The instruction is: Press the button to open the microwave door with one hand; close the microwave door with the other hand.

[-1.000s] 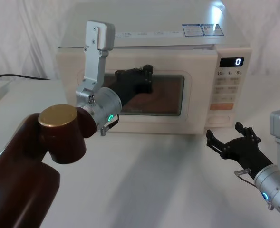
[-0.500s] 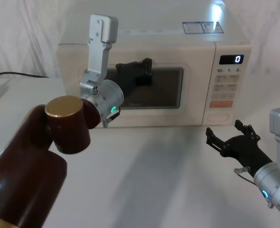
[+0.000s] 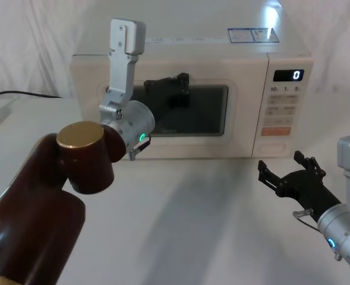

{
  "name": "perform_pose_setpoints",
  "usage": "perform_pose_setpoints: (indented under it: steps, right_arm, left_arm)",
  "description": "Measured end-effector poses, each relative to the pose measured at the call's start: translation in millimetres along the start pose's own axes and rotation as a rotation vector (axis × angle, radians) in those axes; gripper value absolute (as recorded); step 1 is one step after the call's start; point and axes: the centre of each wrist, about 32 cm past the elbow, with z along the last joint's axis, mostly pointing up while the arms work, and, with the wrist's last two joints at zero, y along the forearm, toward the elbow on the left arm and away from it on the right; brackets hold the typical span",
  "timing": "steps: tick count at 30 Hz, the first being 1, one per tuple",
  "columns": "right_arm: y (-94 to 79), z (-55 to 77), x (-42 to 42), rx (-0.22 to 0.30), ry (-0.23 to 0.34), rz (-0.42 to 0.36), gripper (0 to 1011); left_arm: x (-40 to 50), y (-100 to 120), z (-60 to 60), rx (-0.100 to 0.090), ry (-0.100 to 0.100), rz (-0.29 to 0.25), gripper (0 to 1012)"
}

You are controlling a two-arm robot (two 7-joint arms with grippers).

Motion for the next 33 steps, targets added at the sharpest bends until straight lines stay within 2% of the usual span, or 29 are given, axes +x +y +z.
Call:
perform_pose_setpoints:
  steps: [6,14,18,22,23,29,31,33]
  right_arm:
    - [0.0,0.0,0.0,0.000,0.000,0.000,1000]
    - [0.0,0.0,0.0,0.000,0.000,0.000,1000]
    - [0.0,0.0,0.0,0.000,0.000,0.000,1000]
    - [0.0,0.0,0.0,0.000,0.000,0.000,1000]
    - [0.0,0.0,0.0,0.000,0.000,0.000,1000]
    - [0.0,0.0,0.1,0.000,0.000,0.000,1000]
    - [0.0,0.0,0.0,0.000,0.000,0.000,1000]
    - [0.0,0.0,0.0,0.000,0.000,0.000,1000]
  left_arm:
    - [-4.4,9,6.9,-0.016,0.015,0.005,0]
    - [-12.3,34,16.5,-0.032,0.058,0.029,0]
    - [-14.6,51,16.3,-0.035,0.060,0.055,0]
    - [-14.8,72,10.6,-0.045,0.043,0.100,0]
    - [-14.3,84,5.6,-0.049,0.027,0.124,0]
    - [-10.7,125,-14.3,-0.062,-0.026,0.211,0]
    - [-9.1,141,-22.7,-0.064,-0.039,0.243,0]
    - [-8.3,152,-29.7,-0.063,-0.041,0.264,0]
